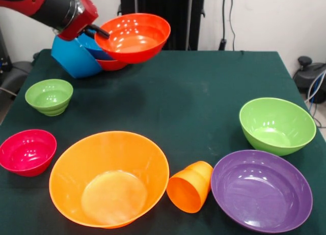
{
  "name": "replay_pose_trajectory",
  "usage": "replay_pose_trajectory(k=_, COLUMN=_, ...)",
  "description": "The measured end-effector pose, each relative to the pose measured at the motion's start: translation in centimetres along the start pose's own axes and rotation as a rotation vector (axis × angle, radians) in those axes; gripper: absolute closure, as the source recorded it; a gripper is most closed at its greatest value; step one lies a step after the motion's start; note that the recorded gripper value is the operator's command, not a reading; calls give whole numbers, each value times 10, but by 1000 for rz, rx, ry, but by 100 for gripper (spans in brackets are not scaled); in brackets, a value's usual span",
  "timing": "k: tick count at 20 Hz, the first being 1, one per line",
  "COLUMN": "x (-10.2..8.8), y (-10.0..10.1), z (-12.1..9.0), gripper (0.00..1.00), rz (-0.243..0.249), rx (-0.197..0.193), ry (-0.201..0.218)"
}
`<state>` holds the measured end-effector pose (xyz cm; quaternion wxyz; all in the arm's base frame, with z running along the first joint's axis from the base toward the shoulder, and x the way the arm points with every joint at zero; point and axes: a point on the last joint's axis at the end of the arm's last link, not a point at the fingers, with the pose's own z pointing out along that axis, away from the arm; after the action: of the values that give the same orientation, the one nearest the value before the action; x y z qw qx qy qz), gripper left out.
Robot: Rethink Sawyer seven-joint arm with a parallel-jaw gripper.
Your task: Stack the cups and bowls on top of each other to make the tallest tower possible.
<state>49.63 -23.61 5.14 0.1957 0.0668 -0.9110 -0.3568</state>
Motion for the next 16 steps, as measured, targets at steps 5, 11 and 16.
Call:
replay_pose_trajectory(k=5, x=37, y=5, z=-14, gripper=100, rz=-38, rx=13, ry=11)
replay_pose_trajectory(k=11, x=94, y=-9, z=-18, gripper=100, rz=-15, rx=86, ry=30)
replay_pose_trajectory(k=16, x=106, y=-14, z=-20, gripper=100, rz=-12, rx=143, ry=68)
